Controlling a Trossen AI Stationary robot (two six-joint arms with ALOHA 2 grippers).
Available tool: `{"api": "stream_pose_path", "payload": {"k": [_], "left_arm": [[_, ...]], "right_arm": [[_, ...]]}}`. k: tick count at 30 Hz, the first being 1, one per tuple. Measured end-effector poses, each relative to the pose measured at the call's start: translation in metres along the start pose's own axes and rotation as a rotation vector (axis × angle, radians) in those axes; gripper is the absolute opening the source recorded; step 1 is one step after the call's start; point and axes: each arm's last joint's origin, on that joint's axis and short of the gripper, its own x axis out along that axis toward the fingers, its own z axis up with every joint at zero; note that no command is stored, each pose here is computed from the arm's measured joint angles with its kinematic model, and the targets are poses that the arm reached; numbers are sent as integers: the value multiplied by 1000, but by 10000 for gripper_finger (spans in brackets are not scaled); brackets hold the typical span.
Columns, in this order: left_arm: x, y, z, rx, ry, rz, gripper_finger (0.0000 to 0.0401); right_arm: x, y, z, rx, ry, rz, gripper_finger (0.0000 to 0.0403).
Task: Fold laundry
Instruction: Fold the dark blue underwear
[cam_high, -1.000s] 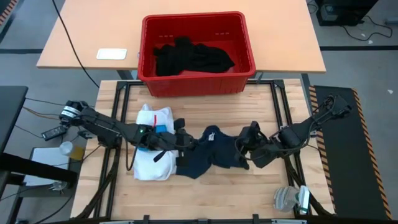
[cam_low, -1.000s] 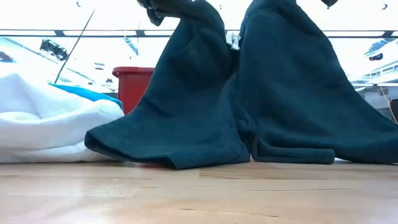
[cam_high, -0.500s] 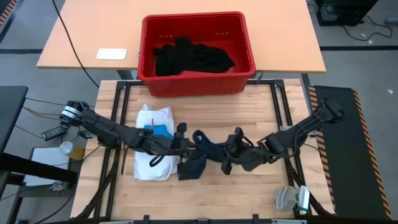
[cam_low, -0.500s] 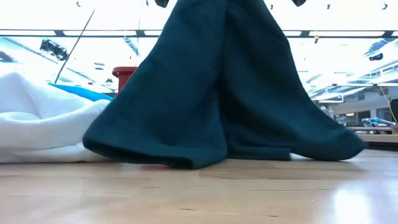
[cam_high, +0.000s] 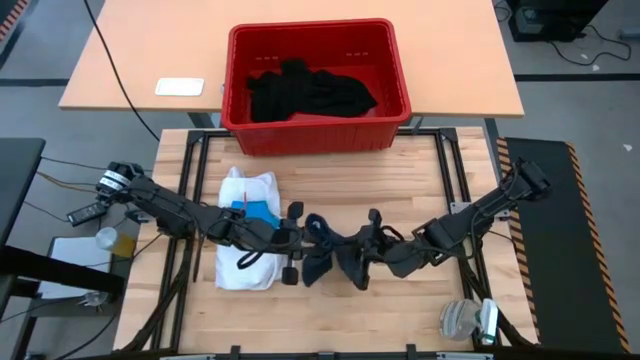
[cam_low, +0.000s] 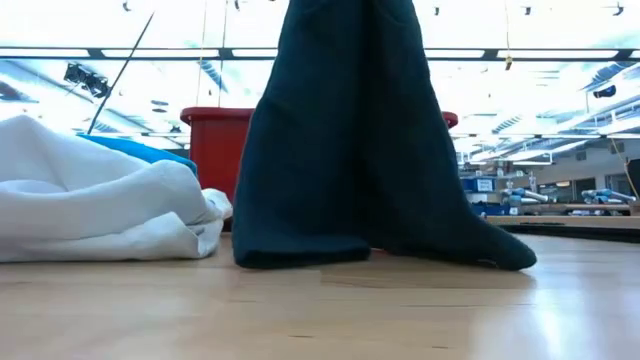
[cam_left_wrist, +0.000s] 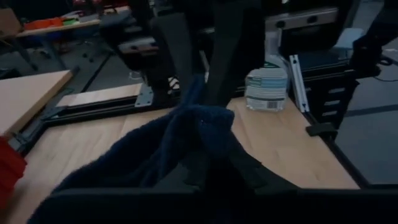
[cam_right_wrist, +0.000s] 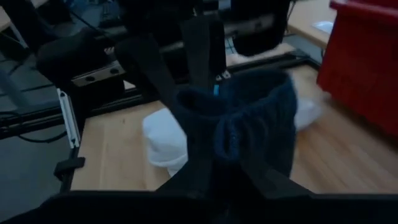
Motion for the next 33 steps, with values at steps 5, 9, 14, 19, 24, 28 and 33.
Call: {"api": "stream_pose_path", "payload": {"k": [5, 9, 14, 19, 24, 28, 33], "left_arm": [[2, -2, -1, 20, -4, -22, 75], [8, -4, -3, 48, -20, -35, 109], [8, -5, -3, 67, -26, -39, 130], [8, -8, -6, 80, -7, -48, 132], [8, -8, -6, 82, -4, -48, 132], [7, -8, -6, 87, -5, -48, 133], [7, -9, -4, 82, -19, -49, 133]], "right_arm": [[-1, 5, 6, -80, -49, 51, 93], [-1, 6, 7, -84, -40, 101, 146], [8, 4, 2, -68, 11, 135, 203], [17, 3, -4, -68, 38, 124, 230], [19, 5, -6, -70, 31, 105, 231], [20, 5, -6, -69, 18, 78, 222], [20, 5, -6, -61, 7, 82, 187]]}}
